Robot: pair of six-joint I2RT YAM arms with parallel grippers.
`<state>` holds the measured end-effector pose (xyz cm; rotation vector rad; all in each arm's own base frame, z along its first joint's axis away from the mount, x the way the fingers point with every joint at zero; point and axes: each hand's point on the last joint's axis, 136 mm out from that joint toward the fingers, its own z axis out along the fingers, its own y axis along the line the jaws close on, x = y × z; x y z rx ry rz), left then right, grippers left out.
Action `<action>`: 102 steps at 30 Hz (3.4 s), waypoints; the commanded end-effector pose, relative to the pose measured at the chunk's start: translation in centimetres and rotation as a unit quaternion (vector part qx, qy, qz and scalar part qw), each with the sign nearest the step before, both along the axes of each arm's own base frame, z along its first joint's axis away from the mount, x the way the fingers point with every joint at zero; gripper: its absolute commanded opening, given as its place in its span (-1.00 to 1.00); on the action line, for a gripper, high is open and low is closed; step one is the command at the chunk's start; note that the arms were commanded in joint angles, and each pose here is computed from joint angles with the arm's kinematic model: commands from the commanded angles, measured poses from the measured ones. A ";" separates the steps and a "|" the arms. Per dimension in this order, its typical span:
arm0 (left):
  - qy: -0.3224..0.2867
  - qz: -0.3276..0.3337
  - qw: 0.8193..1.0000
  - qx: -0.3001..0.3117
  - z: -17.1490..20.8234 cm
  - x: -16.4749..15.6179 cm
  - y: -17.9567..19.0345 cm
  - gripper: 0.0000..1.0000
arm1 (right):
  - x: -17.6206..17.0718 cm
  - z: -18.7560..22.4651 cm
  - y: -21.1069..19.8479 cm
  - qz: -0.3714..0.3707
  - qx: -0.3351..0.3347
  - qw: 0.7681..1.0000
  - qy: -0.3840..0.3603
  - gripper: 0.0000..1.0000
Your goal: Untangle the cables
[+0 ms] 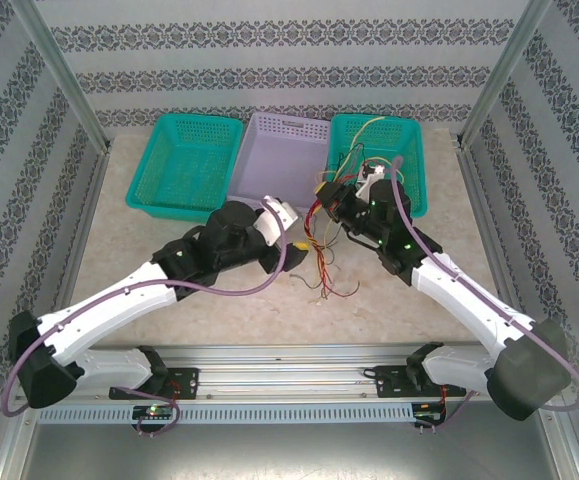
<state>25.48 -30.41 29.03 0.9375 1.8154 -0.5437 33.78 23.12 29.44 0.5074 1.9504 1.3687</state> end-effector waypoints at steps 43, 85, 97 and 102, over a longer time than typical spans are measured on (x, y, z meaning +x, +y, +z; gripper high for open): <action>0.074 -0.028 0.997 -0.023 -4.3 -0.3 -2.9 0.29 | -3.9 9.5 1.8 0.091 0.119 0.982 -0.117 -1.00; 0.019 0.023 0.995 -0.099 0.3 1.9 -0.5 -0.30 | -7.0 6.9 3.9 0.154 0.109 0.975 -0.117 -1.00; 0.115 -0.042 0.992 -0.025 -2.3 -3.1 1.0 -1.00 | -5.0 4.3 0.0 0.073 0.021 0.989 -0.130 -1.00; 0.121 -0.044 0.992 -0.008 -3.5 -4.1 2.0 -1.00 | -3.9 3.0 -1.1 0.052 0.002 0.991 -0.120 -1.00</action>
